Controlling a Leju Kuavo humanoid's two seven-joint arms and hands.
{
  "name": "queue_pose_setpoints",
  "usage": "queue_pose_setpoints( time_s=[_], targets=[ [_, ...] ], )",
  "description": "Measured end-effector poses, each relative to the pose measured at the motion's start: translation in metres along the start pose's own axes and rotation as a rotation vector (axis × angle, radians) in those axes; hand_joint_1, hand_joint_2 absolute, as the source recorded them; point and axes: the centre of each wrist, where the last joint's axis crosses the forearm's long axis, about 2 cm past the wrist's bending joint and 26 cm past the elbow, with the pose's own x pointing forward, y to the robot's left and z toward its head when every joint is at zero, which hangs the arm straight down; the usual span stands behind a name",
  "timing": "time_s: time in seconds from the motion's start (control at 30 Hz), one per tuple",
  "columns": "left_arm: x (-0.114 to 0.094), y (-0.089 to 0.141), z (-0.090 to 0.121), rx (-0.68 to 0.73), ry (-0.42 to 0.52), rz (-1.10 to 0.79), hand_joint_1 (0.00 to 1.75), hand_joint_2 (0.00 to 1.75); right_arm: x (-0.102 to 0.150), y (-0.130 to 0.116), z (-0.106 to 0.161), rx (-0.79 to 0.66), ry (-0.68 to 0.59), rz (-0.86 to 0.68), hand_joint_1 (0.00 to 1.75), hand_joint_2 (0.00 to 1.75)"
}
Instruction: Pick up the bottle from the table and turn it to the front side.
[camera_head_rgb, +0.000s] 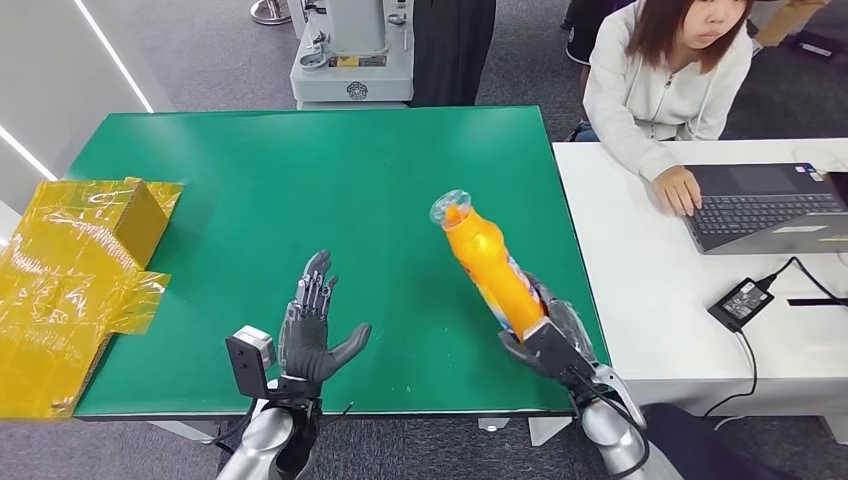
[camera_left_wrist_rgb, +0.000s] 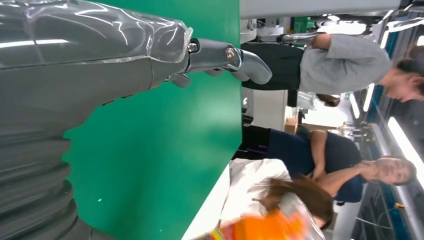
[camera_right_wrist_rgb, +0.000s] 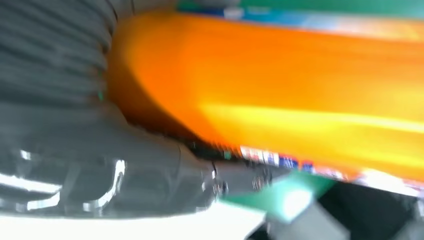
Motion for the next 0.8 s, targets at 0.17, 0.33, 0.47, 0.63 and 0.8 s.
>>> queue_pose_setpoints(
  time_s=[0.17, 0.33, 0.47, 0.63, 0.8],
  targets=[
    [0.004, 0.004, -0.009, -0.087, 0.028, 0.017, 0.0, 1.75, 0.006, -0.012, 0.013, -0.11, -0.03, 0.027, 1.75, 1.75],
    [0.022, 0.009, -0.044, -0.19, 0.023, 0.095, 0.0, 1.75, 0.013, -0.024, -0.003, -0.173, -0.088, 0.06, 1.75, 1.75],
    [0.039, 0.01, -0.073, -0.243, -0.01, 0.123, 0.0, 1.75, 0.023, -0.03, -0.029, -0.187, -0.139, 0.094, 1.75, 1.75],
    [0.06, 0.007, -0.102, -0.294, -0.039, 0.13, 0.0, 1.75, 0.042, -0.031, -0.066, -0.159, -0.199, 0.155, 1.75, 1.75],
    [0.074, 0.007, -0.119, -0.297, -0.072, 0.112, 0.0, 1.75, 0.06, -0.024, -0.094, -0.124, -0.26, 0.168, 1.75, 1.75]
  ],
)
